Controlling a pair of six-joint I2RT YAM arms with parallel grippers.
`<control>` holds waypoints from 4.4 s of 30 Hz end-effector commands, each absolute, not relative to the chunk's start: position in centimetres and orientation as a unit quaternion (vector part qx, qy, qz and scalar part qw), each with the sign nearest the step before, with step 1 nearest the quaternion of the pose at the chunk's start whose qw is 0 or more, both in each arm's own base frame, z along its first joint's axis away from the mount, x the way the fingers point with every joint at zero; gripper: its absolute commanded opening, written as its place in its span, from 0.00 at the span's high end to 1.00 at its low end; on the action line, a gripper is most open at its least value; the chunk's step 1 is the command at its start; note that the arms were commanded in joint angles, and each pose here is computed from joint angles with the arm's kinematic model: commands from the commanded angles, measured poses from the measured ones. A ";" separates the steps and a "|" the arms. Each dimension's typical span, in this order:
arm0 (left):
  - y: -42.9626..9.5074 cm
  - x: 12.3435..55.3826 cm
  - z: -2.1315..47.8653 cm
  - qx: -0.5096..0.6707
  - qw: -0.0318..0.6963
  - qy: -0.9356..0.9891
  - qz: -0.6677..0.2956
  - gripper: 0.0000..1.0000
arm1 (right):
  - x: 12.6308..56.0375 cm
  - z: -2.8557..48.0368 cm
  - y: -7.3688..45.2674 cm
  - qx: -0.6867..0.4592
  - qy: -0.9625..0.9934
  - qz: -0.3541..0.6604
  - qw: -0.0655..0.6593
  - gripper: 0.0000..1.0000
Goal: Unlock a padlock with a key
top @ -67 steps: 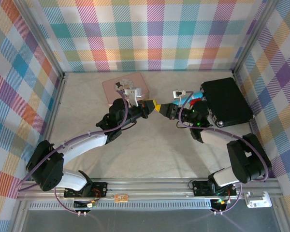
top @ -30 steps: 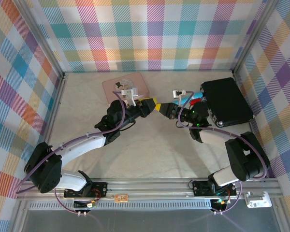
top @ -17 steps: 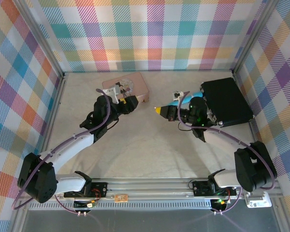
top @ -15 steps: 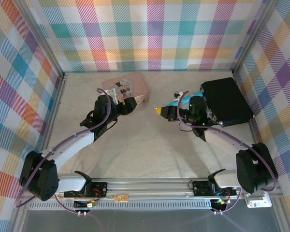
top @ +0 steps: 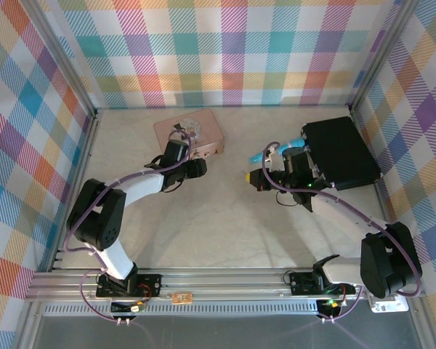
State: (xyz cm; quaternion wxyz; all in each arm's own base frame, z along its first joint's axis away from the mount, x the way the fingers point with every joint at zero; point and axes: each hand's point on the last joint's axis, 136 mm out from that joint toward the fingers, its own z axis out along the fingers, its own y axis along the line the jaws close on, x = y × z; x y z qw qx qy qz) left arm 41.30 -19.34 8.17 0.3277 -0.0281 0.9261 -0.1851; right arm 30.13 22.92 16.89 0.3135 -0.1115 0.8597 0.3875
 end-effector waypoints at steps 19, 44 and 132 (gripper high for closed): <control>-18.4 46.9 4.4 -0.086 0.324 0.923 -0.188 0.31 | 29.5 17.0 22.3 -0.111 0.858 0.386 0.320 1.00; -20.2 41.8 5.4 -0.121 0.268 0.919 -0.263 0.38 | 30.1 16.2 23.3 -0.090 0.843 0.425 0.317 1.00; -26.9 39.7 15.0 -0.206 0.319 0.736 -0.560 1.00 | 32.5 12.7 33.0 -0.055 0.785 0.572 0.232 1.00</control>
